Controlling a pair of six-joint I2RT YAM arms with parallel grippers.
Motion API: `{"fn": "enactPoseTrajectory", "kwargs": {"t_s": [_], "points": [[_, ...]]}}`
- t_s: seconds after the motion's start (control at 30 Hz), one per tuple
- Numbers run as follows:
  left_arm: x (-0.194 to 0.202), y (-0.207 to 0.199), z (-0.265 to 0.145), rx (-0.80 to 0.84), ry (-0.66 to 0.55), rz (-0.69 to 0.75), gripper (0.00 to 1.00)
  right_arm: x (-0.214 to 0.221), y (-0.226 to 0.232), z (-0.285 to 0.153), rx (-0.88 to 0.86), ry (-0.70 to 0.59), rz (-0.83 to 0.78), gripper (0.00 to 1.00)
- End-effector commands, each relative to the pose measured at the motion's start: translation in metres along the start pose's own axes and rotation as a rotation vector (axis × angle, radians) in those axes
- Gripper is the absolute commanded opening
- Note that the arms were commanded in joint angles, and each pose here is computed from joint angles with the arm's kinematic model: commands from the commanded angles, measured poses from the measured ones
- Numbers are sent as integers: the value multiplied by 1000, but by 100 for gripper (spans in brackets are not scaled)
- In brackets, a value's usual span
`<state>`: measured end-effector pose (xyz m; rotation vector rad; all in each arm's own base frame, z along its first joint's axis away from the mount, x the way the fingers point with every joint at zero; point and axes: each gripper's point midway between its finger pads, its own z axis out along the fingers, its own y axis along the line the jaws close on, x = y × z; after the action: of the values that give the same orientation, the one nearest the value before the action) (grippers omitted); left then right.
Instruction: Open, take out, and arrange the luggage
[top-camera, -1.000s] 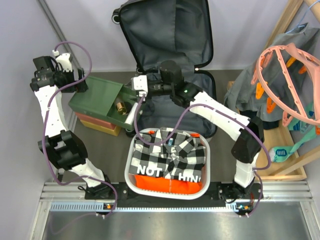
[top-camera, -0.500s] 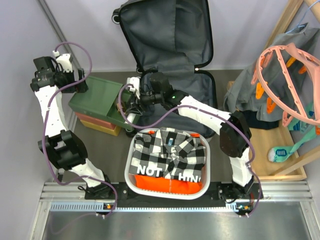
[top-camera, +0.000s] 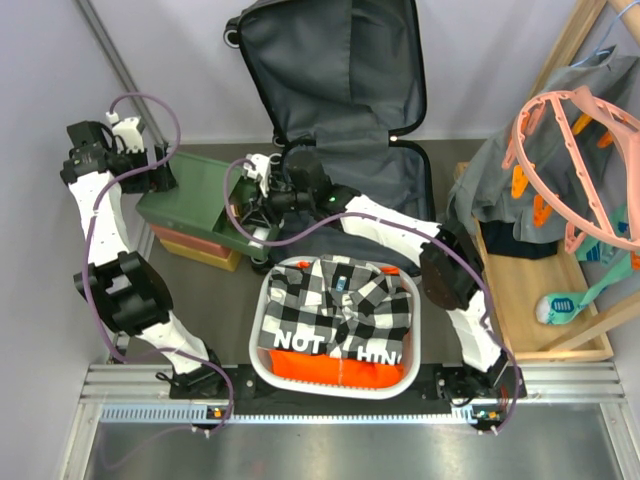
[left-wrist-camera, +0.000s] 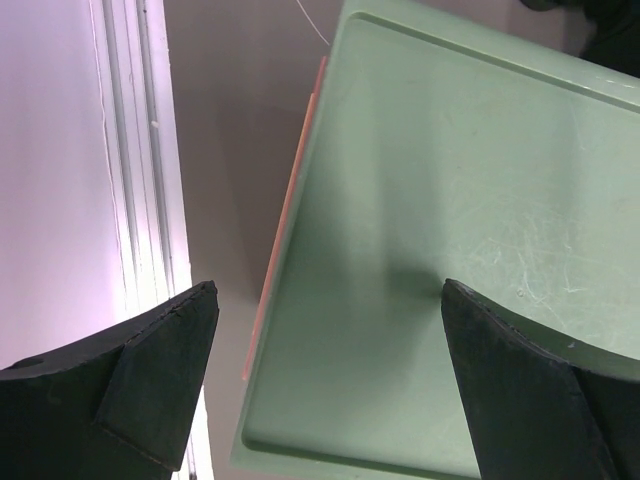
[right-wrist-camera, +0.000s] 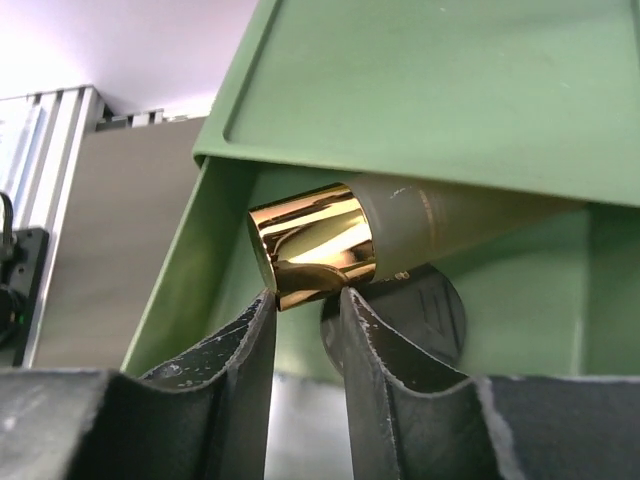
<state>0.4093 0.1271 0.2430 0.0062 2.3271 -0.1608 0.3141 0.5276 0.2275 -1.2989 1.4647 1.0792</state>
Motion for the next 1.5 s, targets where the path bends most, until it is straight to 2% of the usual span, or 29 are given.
{"fn": "enactPoseTrajectory", "kwargs": {"t_s": [0.0,0.3,0.37,0.4,0.47,0.57,0.73,0.83,0.87,0.97,1.03,1.2,1.33,1.47], "points": [[5,-2,2,24,10,16,96,-46,-9,19,62,-140,-50,29],[0,-1,0,17,0,23,96,-54,-20,34,101,-161,-27,27],[0,-1,-1,15,-3,23,96,-62,-16,29,100,-175,-47,30],[-1,-2,-1,17,-5,25,96,-66,-16,26,108,-179,-52,36],[-2,-3,-2,20,-8,27,96,-79,-12,14,118,-183,-74,44],[-6,-2,-4,14,-20,28,97,-106,-5,-9,139,-205,-126,50],[-10,0,-6,3,-31,33,98,-127,-1,-56,238,-164,-148,51],[-14,6,-10,-29,-43,29,99,-103,-14,-79,299,-83,-74,42],[-14,6,-10,-31,-45,32,99,-100,-25,-93,344,-68,-51,31],[-15,8,-11,-36,-48,34,99,-52,-43,-106,439,57,36,6],[-14,7,-10,-33,-46,34,99,-16,-46,-106,456,155,60,0],[-14,8,-10,-39,-44,31,99,27,-51,-85,440,224,148,0],[-16,7,-13,-40,-54,37,99,26,-49,-59,371,182,224,0],[-17,7,-14,-41,-58,33,99,0,-51,-33,306,81,271,0]]}}
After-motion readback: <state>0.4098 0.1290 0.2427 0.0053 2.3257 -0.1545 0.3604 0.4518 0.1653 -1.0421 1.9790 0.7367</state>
